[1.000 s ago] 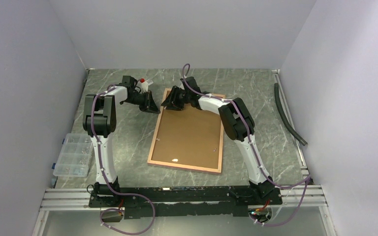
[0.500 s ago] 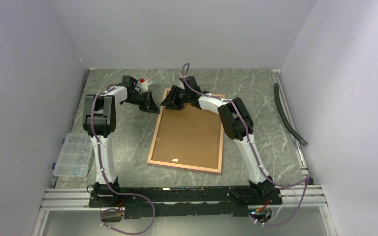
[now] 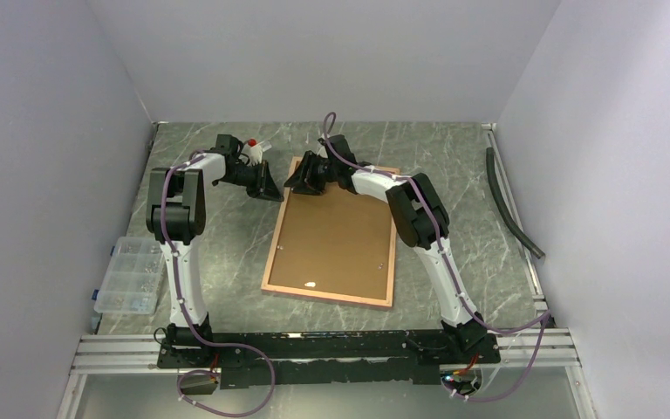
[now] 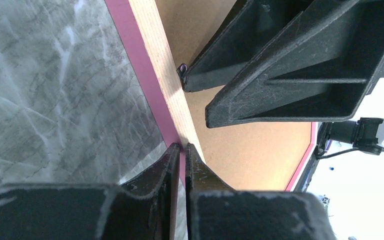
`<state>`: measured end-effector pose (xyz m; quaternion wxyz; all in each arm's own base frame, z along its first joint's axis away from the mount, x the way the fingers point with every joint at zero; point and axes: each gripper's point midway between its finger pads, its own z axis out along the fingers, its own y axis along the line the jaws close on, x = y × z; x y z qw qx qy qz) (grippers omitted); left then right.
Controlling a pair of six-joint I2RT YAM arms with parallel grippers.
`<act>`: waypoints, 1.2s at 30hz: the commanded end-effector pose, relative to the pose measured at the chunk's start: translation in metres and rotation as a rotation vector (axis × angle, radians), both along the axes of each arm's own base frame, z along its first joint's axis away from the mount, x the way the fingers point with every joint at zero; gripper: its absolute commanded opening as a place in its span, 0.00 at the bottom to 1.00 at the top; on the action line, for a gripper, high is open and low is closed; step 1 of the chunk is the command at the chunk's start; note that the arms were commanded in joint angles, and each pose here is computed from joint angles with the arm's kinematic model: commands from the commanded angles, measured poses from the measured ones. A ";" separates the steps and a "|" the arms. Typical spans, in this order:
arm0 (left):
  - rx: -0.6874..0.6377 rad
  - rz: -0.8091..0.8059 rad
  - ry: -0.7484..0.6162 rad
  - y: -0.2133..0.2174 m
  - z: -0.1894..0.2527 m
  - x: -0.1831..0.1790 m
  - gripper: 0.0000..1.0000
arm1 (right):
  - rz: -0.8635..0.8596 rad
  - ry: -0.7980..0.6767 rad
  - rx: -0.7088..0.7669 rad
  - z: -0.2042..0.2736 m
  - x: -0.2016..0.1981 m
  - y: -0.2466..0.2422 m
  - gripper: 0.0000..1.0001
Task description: Put the photo into the frame
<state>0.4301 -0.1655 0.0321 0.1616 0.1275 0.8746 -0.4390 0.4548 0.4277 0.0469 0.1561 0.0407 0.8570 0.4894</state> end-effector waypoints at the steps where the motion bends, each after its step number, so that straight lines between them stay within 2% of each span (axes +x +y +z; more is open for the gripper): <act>1: 0.081 -0.021 -0.022 0.008 -0.005 -0.010 0.12 | -0.009 -0.012 -0.014 -0.018 0.003 0.008 0.47; 7: 0.139 -0.034 -0.062 0.025 0.009 -0.020 0.13 | -0.007 -0.029 0.021 -0.001 0.001 0.012 0.48; 12: 0.223 -0.063 -0.115 0.042 0.015 -0.034 0.14 | -0.008 -0.104 0.060 0.052 -0.005 0.000 0.56; 16: 0.301 -0.104 -0.141 0.053 0.005 -0.054 0.14 | -0.069 -0.195 0.053 0.112 -0.014 -0.048 0.68; 19: 0.351 -0.139 -0.161 0.056 -0.001 -0.071 0.14 | -0.164 -0.224 -0.018 0.126 -0.022 -0.110 0.77; 25: 0.413 -0.242 -0.191 0.051 -0.006 -0.111 0.14 | -0.459 -0.139 -0.347 0.093 -0.045 -0.260 0.98; 29: 0.455 -0.312 -0.227 0.048 -0.006 -0.132 0.14 | -0.593 -0.088 -0.435 0.072 -0.064 -0.319 1.00; 36: 0.502 -0.425 -0.244 0.040 -0.012 -0.165 0.14 | -0.549 0.034 -0.423 0.024 -0.071 -0.317 1.00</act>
